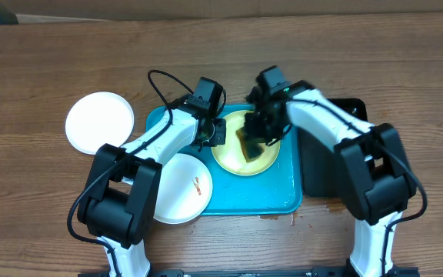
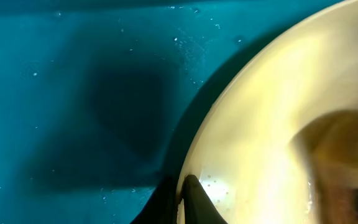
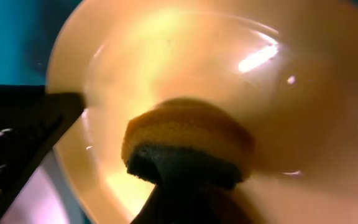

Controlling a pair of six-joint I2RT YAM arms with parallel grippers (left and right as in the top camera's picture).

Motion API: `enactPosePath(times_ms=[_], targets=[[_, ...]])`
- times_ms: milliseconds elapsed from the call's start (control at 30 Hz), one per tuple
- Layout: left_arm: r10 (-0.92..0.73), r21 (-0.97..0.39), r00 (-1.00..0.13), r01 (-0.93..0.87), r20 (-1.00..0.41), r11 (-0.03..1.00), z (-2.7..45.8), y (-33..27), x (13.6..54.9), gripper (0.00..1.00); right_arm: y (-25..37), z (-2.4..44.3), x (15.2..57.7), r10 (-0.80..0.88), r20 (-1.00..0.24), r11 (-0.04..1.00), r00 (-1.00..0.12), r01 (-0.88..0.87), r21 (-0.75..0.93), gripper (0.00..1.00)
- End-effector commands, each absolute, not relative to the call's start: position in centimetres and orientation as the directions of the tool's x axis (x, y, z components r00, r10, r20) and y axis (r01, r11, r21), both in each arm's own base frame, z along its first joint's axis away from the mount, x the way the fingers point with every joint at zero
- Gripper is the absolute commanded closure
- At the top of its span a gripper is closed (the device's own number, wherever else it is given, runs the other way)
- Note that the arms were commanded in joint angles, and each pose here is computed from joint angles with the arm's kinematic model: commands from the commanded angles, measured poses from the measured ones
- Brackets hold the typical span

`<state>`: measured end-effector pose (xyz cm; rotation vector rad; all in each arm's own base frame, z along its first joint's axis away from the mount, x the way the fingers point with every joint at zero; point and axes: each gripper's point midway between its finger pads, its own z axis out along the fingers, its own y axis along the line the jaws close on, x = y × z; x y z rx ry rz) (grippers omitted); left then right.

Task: Clean dirty plates on tray and stack at the side
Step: 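Scrub the yellow-green plate held by the left gripper with the sponge, then return the sponge to the black tray, release, raise right arm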

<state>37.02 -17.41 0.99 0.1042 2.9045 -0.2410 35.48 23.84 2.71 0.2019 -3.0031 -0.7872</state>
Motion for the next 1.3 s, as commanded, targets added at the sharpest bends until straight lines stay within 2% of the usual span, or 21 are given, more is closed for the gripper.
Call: enactPosePath(times_ms=[0,200,367,500,667,1033,1067,1100,1133,1167,1233,1267], targets=[[0.059,-0.155,-0.976,0.093,-0.210,0.983,0.3,-17.5,36.7,0.92,23.4,7.5,38.1,-0.100,-0.059,0.780,-0.993,-0.115,0.615,0.96],[0.059,-0.155,-0.976,0.093,-0.210,0.983,0.3,-17.5,36.7,0.91,17.9,12.0,38.7,-0.059,-0.124,0.784,-0.990,-0.123,0.608,0.96],[0.059,-0.155,-0.976,0.093,-0.210,0.983,0.3,-17.5,36.7,0.90,10.6,12.9,38.2,0.076,-0.089,0.874,-0.993,0.024,0.485,0.96],[0.060,-0.156,-0.976,0.094,-0.212,0.983,0.3,-17.5,36.8,0.86,5.7,11.3,36.6,0.150,-0.016,0.934,-0.989,0.136,0.330,0.96],[0.060,-0.156,-0.975,0.094,-0.213,0.983,0.3,-17.5,36.8,0.85,1.4,8.6,34.8,0.185,0.018,0.978,-0.983,0.186,0.096,0.96],[0.058,-0.161,-0.972,0.096,-0.228,0.982,0.4,-17.7,37.1,0.84,1.0,4.4,35.0,0.183,-0.033,0.980,-0.983,0.180,0.080,0.95],[0.057,-0.162,-0.971,0.097,-0.231,0.982,0.4,-17.7,37.2,0.84,1.0,4.2,35.0,0.183,-0.035,0.980,-0.982,0.180,0.081,0.94],[0.057,-0.164,-0.970,0.097,-0.235,0.982,0.5,-17.8,37.3,0.84,1.0,4.0,35.0,0.183,-0.038,0.980,-0.982,0.179,0.081,0.86],[0.057,-0.165,-0.970,0.098,-0.238,0.981,0.5,-17.8,37.4,0.84,1.0,3.8,35.0,0.183,-0.039,0.980,-0.982,0.179,0.081,0.71],[0.057,-0.165,-0.969,0.098,-0.240,0.981,0.5,-17.8,37.4,0.83,1.0,3.6,34.9,0.183,-0.039,0.980,-0.982,0.179,0.081,0.64],[0.056,-0.166,-0.969,0.098,-0.240,0.981,0.5,-17.8,37.4,0.76,1.0,3.6,34.9,0.183,-0.039,0.980,-0.982,0.179,0.081,0.49],[0.056,-0.166,-0.969,0.098,-0.240,0.981,0.5,-17.8,37.4,0.68,1.0,3.6,35.0,0.183,-0.041,0.980,-0.982,0.179,0.082,0.42]])
